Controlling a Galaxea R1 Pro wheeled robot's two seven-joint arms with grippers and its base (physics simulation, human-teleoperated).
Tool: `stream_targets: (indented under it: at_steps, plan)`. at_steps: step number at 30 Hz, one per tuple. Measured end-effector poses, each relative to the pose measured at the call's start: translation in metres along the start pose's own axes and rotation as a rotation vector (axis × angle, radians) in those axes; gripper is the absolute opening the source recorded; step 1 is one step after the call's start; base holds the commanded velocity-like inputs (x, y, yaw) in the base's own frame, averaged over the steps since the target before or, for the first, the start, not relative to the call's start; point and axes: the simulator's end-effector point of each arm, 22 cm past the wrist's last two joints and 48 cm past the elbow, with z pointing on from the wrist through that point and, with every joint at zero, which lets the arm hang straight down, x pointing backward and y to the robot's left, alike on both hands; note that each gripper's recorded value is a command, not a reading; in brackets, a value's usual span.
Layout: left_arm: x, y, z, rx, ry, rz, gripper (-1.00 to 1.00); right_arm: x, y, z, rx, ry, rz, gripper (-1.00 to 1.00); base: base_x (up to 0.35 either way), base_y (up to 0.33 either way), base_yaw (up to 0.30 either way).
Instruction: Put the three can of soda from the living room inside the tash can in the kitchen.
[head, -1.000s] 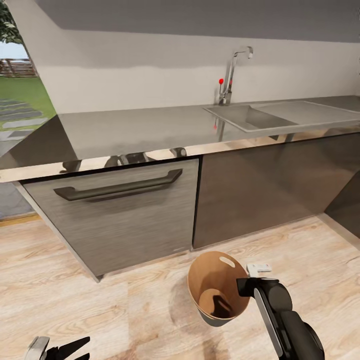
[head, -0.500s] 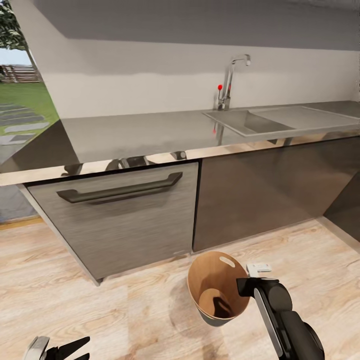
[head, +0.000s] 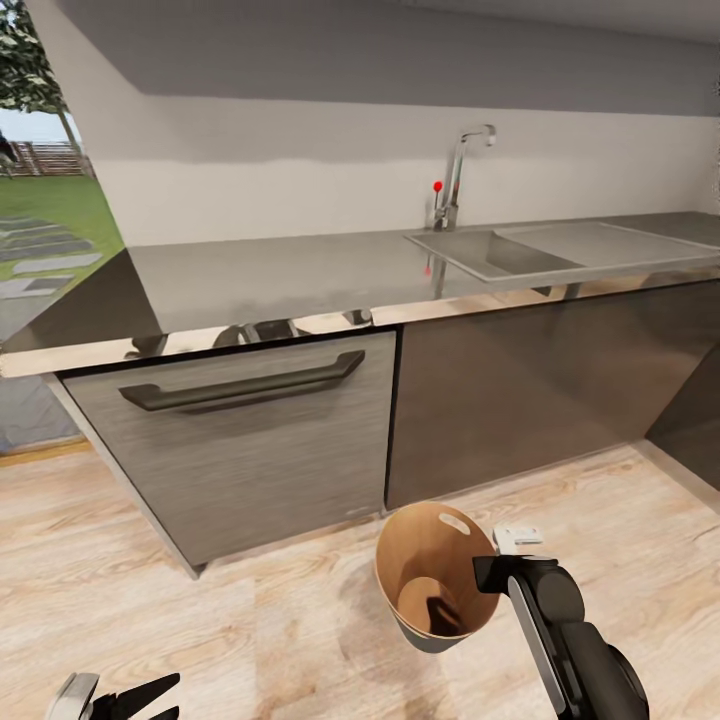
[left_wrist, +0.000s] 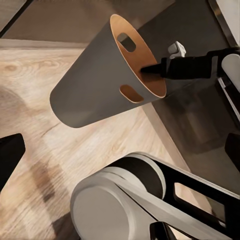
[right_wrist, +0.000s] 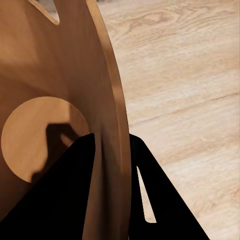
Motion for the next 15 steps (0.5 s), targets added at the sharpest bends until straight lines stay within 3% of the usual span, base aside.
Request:
stream_targets:
  at_steps: [15]
  plan:
    - [-0.0051,-0.0054,-0.0011,0.008,-0.012,0.021,1.0,-0.0075,-0.0005,-0.0085,-0.001,-0.023,0.002,-1.0,0.0,0.0,0.0]
